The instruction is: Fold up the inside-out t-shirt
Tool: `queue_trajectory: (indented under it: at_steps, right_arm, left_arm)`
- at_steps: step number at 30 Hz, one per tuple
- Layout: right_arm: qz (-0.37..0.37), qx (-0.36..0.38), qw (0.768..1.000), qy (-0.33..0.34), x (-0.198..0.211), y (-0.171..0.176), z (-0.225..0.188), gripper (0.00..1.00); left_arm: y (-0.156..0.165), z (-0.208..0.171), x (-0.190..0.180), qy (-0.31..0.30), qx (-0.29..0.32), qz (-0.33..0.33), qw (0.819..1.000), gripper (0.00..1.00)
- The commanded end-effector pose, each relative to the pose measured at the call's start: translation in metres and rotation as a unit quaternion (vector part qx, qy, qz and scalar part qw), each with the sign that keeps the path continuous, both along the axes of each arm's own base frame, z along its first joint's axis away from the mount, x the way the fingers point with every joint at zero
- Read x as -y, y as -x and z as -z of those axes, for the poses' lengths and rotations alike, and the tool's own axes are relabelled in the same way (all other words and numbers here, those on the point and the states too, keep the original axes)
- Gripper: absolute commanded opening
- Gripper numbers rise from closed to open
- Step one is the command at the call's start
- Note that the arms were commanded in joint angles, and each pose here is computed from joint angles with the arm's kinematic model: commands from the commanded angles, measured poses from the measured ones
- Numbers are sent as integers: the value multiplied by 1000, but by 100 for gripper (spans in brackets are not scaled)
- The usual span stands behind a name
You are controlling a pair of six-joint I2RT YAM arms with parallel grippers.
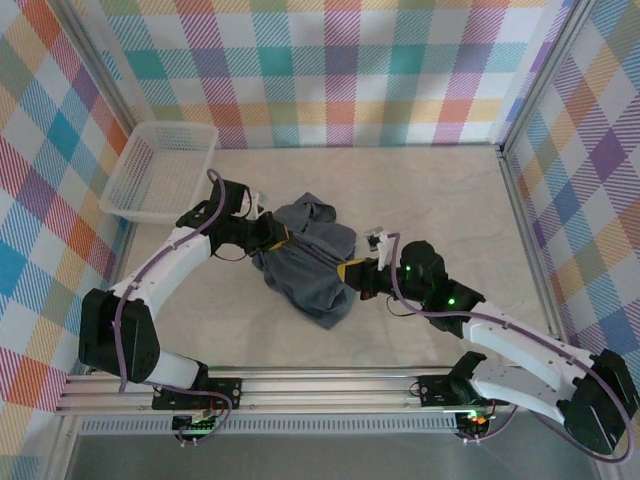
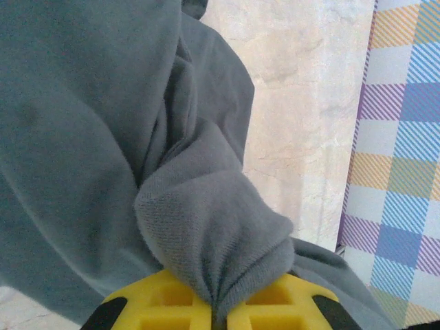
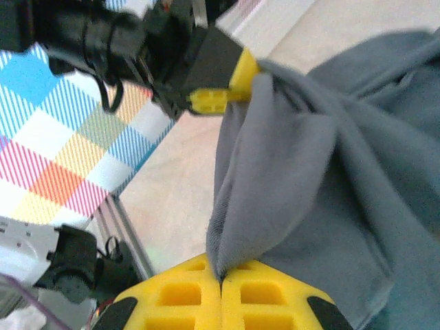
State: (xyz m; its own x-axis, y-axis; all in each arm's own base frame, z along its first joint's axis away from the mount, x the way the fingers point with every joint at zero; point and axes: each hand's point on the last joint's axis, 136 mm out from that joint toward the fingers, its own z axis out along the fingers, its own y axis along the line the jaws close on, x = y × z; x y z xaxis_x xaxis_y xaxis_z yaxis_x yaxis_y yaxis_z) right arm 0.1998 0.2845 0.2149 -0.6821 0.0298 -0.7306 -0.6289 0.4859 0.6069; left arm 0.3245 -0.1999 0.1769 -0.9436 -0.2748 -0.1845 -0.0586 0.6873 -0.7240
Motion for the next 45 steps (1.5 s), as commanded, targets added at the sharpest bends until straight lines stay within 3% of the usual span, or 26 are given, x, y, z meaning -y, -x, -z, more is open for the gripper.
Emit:
queue_trajectory:
  at_steps: [1,4,5,7,9,16,20,26,29,33,34,40,45]
  right_arm:
    - [-58,-70,995,30,-7,21,43,0]
    - [-95,-106,989,48,-12,32,66,0]
    - [-95,-116,987,56,-13,33,70,6]
    - [-77,-118,987,72,-11,25,69,36]
    - [-38,-92,991,87,-7,9,54,47]
    - [47,25,985,165,-11,-45,13,55]
    - [33,75,976,200,-25,-66,20,55]
    - [9,60,976,209,-52,-82,38,53]
    - [23,48,977,208,-58,-94,45,47]
    - [27,38,980,193,-62,-98,43,5]
    - [23,36,982,186,-62,-95,41,0]
    - [-16,30,995,94,-56,-66,0,0]
    - [-26,64,998,0,-28,-43,-54,0]
  left_arm:
    - [-8,10,-7,-13,16,-9,1000,12]
    - [-4,15,0,8,12,5,1000,0]
    - [-2,17,3,13,10,11,1000,0]
    - [2,17,13,21,10,30,999,0]
    - [6,17,21,19,10,44,999,0]
    - [11,11,38,21,19,65,997,0]
    - [11,4,43,25,25,71,997,0]
    - [12,-4,42,24,31,72,997,0]
    - [13,-4,41,23,32,70,997,0]
    - [14,-1,37,11,29,65,997,0]
    - [14,1,35,5,29,65,997,0]
    - [5,17,16,-56,45,64,995,0]
    - [-8,28,-1,-45,37,48,997,20]
